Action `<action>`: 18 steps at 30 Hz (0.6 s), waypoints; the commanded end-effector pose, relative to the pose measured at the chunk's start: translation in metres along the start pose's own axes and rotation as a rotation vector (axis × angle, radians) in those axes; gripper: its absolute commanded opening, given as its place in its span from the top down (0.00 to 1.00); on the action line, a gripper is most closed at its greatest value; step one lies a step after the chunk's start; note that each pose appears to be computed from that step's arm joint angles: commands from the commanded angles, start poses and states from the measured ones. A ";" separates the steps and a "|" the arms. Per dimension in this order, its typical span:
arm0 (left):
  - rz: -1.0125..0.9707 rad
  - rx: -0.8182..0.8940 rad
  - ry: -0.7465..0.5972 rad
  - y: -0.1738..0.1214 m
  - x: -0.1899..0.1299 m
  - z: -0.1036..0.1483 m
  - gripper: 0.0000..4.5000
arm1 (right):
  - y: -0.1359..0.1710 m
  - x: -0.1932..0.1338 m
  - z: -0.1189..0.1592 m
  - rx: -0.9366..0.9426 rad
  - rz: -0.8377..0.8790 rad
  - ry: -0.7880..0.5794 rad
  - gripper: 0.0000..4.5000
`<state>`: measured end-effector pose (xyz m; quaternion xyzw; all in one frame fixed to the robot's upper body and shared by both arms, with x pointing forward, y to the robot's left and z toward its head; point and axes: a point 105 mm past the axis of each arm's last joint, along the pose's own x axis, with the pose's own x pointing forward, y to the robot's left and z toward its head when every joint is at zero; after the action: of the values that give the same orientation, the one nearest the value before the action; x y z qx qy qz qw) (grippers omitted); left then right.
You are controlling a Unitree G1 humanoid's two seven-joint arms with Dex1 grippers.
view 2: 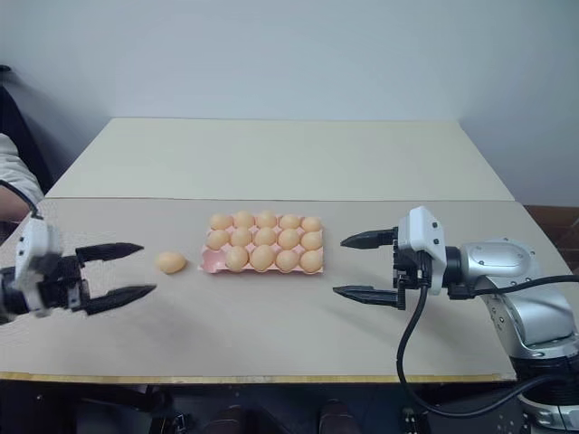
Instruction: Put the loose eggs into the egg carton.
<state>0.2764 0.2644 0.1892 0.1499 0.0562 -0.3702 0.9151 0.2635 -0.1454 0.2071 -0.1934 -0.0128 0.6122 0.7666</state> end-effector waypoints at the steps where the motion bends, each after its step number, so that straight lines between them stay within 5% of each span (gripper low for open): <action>1: 0.135 0.018 0.020 0.025 0.003 -0.010 0.01 | 0.000 -0.003 0.015 -0.056 0.006 -0.024 0.00; 18: 0.043 -0.009 0.120 0.038 0.073 -0.071 0.01 | 0.003 -0.002 0.022 -0.079 -0.009 -0.041 0.00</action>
<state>0.3510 0.2642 0.1139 0.1569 0.1140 -0.3411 0.9198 0.2594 -0.1398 0.2128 -0.1975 -0.0282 0.6135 0.7641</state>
